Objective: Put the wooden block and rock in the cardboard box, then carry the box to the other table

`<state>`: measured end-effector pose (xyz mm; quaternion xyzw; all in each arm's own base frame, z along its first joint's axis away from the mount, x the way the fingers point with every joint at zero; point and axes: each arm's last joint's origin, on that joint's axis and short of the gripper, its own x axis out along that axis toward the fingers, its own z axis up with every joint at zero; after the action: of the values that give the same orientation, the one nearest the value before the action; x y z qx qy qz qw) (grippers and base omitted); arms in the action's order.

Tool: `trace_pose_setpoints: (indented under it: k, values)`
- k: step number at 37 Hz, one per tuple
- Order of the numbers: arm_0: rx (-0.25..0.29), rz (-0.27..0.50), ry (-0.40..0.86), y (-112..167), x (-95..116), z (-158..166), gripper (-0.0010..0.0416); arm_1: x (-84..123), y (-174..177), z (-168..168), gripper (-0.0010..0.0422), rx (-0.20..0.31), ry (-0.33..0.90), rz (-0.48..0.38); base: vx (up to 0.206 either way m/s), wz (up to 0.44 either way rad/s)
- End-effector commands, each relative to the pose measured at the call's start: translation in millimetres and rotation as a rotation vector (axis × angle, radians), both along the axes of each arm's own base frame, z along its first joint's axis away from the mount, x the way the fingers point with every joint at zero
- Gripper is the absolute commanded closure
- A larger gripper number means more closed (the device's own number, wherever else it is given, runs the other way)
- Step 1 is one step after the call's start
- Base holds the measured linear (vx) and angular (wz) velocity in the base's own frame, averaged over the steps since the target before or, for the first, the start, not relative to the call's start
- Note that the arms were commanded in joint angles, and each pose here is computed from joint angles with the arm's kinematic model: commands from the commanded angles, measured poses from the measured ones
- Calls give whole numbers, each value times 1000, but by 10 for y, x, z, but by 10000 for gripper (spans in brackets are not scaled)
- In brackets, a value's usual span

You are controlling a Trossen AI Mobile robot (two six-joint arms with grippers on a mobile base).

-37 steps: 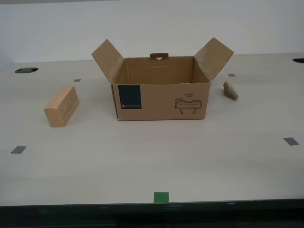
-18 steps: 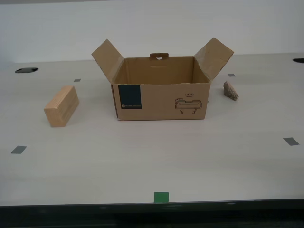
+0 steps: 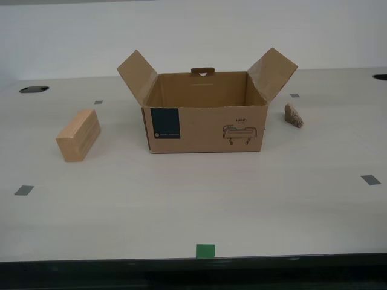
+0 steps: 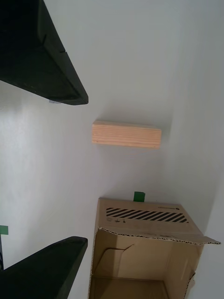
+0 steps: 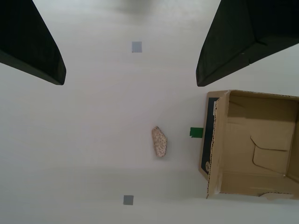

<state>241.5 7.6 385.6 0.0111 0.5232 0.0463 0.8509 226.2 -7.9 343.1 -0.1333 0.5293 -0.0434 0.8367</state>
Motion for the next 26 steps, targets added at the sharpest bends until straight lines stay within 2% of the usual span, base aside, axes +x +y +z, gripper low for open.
trace_pose_setpoints:
  k: [1,12,16,26]
  values:
    - [-1,10,8,1,52,-32,17,0,-2,3,28,-2,-2,-6,0,0]
    - [-9,27,66,10,309,-230,16,-1,-5,-1,28,18,-15,-71,0,0]
    - [-19,53,49,15,424,-290,16,0,-5,-5,28,20,-14,-75,0,0]
    - [-2,74,33,35,521,-374,16,14,-18,-132,28,23,5,-88,0,0]
